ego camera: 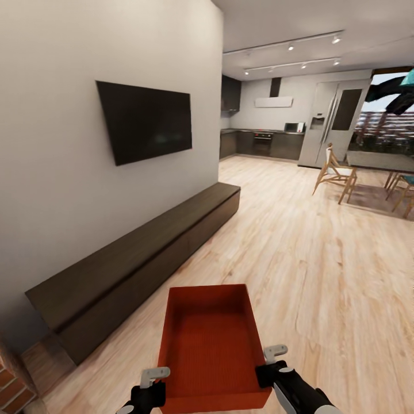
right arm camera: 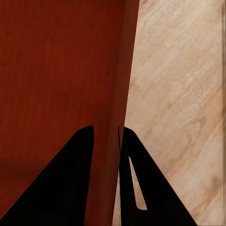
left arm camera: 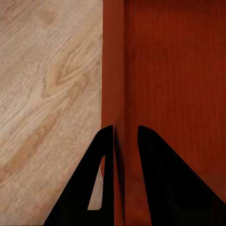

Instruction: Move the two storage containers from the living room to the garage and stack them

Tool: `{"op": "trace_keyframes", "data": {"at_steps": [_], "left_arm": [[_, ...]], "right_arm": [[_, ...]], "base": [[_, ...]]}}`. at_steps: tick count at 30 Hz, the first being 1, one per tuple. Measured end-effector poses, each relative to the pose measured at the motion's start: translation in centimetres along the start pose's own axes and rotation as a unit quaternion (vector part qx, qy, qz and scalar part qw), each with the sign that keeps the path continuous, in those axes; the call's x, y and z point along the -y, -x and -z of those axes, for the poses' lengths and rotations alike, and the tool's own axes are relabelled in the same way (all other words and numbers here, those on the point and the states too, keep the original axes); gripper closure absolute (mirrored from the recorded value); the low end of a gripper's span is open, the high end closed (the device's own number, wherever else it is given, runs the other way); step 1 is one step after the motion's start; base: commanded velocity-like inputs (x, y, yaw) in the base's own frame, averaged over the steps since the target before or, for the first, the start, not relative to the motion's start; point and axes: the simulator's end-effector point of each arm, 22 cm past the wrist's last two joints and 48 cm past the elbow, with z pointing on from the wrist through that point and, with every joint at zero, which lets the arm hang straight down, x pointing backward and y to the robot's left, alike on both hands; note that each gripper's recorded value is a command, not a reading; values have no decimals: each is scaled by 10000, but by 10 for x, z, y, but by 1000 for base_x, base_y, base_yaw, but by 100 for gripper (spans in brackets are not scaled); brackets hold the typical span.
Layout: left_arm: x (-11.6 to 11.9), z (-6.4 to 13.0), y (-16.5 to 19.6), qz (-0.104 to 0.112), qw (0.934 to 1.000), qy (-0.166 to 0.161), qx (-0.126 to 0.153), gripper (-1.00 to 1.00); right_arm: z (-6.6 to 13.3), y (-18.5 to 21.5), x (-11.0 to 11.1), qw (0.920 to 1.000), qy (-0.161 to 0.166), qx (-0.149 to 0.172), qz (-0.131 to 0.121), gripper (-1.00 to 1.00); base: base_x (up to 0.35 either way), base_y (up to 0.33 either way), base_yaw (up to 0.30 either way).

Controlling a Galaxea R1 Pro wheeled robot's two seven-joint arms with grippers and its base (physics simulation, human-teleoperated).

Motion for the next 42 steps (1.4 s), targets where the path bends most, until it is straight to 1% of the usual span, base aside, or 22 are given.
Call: {"op": "trace_keyframes", "data": {"at_steps": [42], "left_arm": [[0,0,1,-11,10000,-2,13,100]], "right_arm": [[0,0,0,10000,0,15,-10,100]], "base": [[343,0,-279]]}}
